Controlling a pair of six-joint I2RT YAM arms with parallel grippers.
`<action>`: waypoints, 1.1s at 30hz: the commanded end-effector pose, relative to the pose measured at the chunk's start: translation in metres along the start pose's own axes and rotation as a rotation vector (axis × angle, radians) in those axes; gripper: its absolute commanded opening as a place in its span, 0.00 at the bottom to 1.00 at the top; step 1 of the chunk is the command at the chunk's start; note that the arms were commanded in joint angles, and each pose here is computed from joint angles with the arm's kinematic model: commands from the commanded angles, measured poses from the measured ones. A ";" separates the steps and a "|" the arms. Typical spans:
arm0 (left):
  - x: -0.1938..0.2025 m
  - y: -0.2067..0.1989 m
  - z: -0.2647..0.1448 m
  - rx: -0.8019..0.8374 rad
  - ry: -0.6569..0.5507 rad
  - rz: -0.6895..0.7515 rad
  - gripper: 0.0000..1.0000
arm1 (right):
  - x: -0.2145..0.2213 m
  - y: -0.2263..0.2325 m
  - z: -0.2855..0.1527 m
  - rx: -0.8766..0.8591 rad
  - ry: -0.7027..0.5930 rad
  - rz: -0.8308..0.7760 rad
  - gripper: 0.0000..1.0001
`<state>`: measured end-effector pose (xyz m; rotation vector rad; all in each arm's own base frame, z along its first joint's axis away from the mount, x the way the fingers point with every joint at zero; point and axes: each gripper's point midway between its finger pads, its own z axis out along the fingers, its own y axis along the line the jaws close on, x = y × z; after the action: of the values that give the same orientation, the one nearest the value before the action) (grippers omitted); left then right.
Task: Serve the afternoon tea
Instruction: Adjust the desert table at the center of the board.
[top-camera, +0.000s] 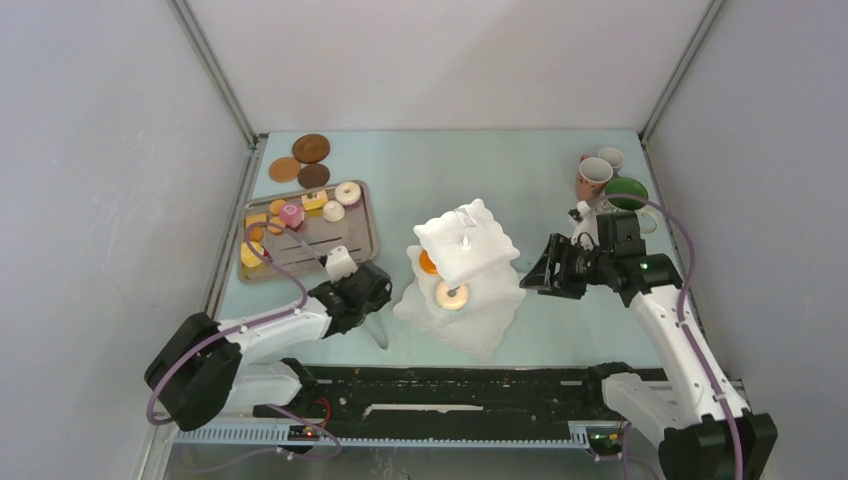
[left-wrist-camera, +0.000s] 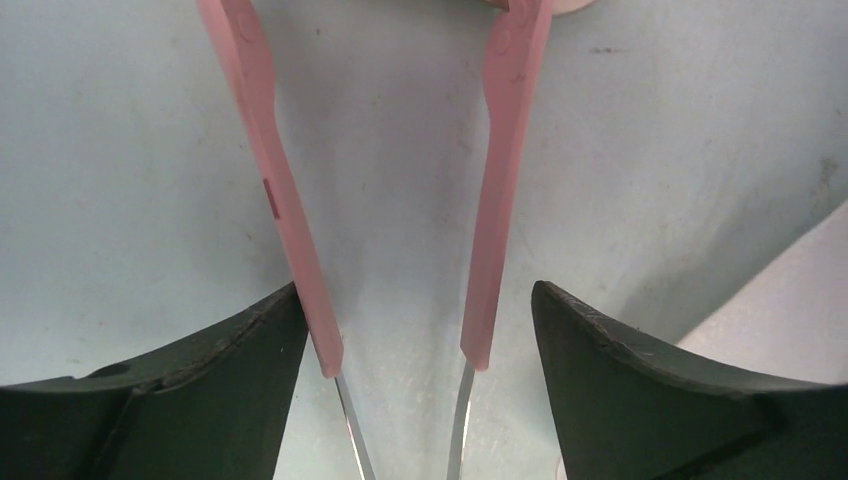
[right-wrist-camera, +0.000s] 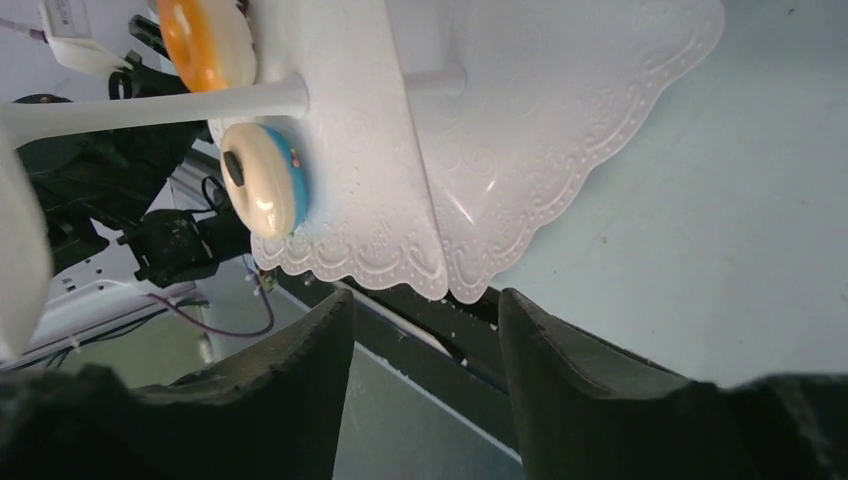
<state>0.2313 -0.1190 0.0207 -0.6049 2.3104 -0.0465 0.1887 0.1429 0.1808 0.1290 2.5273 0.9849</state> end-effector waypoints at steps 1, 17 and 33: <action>0.028 0.012 -0.011 0.035 0.130 0.047 0.88 | 0.006 -0.001 0.011 -0.051 0.076 -0.034 0.53; 0.026 0.019 -0.037 0.168 0.127 0.013 0.98 | 0.022 0.003 0.046 -0.059 0.150 -0.081 0.17; 0.029 0.008 -0.030 0.196 0.129 0.009 1.00 | 0.068 0.028 0.035 -0.172 0.165 0.001 0.32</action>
<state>0.1902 -0.1265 0.0297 -0.5226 2.3843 -0.3098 0.1368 0.1971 0.1474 -0.0220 2.5871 1.2189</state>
